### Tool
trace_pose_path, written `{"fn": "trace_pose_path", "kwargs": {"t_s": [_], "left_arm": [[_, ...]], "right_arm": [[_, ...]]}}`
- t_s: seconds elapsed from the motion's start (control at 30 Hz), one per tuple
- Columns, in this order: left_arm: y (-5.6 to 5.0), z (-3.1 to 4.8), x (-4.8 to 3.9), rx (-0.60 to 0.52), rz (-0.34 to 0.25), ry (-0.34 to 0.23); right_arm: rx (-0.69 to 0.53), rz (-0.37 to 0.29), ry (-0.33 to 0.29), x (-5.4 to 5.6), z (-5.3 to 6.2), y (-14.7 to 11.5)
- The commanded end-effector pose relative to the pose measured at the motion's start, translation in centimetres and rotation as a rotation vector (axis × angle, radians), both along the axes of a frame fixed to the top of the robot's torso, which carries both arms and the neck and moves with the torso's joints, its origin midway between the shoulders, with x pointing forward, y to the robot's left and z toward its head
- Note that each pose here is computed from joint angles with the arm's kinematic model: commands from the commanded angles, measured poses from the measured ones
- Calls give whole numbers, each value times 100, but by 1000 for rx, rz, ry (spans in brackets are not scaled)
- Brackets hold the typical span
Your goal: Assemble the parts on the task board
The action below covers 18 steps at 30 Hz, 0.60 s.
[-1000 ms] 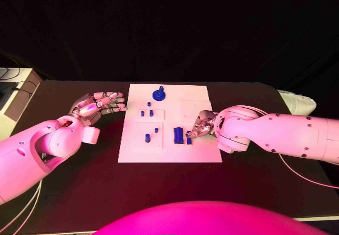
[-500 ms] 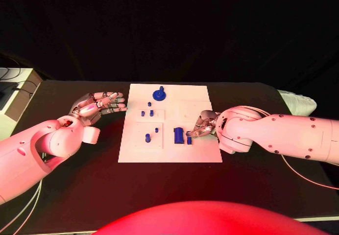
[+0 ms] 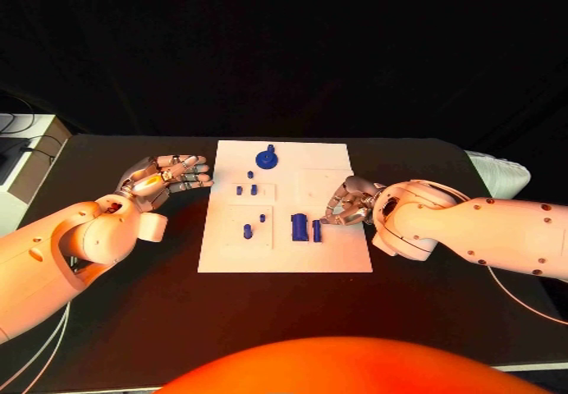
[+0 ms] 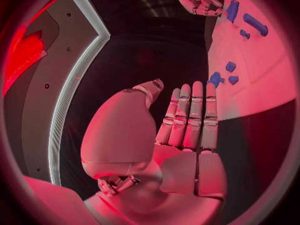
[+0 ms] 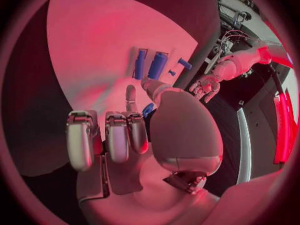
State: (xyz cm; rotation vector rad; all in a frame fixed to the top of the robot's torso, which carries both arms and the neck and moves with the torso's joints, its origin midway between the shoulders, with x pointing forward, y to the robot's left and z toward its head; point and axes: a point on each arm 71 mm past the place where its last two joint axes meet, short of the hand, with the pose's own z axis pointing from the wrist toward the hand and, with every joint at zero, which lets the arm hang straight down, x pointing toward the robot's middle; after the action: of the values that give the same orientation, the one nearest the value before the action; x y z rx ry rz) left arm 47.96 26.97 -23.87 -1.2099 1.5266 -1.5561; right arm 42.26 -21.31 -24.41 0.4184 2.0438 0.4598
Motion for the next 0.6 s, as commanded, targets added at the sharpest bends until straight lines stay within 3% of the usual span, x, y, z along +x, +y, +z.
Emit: {"fn": "trace_pose_path", "kwargs": {"t_s": [0.03,0.27,0.6], "left_arm": [[-25,6,-8,-8,-18,-8],[-25,-22,-27,-10,-17,-5],[-13,-47,-47,-8,-14,-1]], "right_arm": [[105,102,-242,8,142,59],[161,167,-345,-76,44,50],[148,184,-348,-121,-166,48]]}}
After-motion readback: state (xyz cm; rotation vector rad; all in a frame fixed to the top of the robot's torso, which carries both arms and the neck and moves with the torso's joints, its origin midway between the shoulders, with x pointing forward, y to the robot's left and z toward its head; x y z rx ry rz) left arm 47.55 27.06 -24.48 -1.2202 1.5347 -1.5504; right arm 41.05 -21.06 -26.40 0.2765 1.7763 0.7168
